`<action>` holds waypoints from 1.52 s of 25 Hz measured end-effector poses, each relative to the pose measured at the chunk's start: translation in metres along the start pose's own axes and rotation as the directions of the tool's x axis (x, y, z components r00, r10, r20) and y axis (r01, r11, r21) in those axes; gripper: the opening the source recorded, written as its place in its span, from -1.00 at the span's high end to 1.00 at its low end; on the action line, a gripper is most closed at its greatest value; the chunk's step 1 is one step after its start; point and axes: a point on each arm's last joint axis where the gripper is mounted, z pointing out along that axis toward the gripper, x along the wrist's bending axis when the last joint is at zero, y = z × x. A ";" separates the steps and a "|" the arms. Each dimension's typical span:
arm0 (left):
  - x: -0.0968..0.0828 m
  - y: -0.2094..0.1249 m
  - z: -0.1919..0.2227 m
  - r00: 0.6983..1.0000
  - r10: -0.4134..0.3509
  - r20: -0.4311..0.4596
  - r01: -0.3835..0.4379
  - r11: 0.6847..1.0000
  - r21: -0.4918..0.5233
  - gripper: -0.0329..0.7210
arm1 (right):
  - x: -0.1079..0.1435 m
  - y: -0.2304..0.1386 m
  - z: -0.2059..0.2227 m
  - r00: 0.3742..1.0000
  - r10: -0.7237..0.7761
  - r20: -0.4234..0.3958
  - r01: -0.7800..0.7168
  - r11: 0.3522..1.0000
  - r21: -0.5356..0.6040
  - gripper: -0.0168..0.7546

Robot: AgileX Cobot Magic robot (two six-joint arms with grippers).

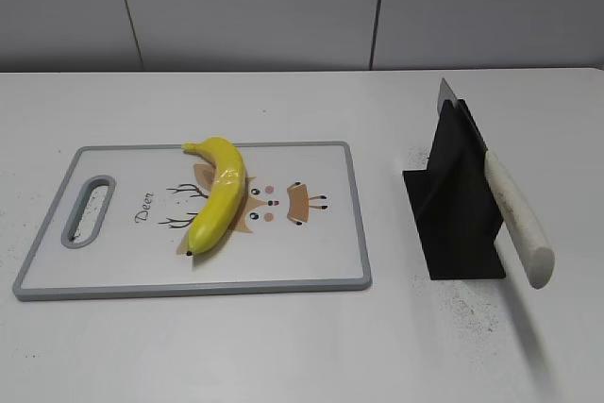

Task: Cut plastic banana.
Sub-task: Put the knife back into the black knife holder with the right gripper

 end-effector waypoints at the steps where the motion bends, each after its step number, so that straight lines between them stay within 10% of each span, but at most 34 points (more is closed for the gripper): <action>1: 0.000 0.000 0.000 1.000 0.000 0.000 0.000 1.000 0.000 -0.41 | -0.001 -0.005 -0.004 1.000 -0.004 0.004 0.004 1.000 -0.015 -0.56; 13: 0.000 0.000 0.000 1.000 0.000 0.000 0.000 1.000 -0.001 -0.41 | -0.002 -0.025 -0.025 1.000 0.001 0.007 0.000 0.988 -0.155 -0.53; 27: 0.000 0.000 0.000 1.000 0.000 0.001 0.000 1.000 -0.001 -0.41 | 0.001 -0.026 -0.024 0.946 0.187 0.267 -0.140 0.972 -0.187 -0.52; 38: 0.000 -0.001 -0.002 1.000 0.000 -0.001 0.000 1.000 -0.015 -0.41 | 0.001 -0.026 -0.024 0.937 0.201 0.286 -0.150 0.970 -0.189 -0.51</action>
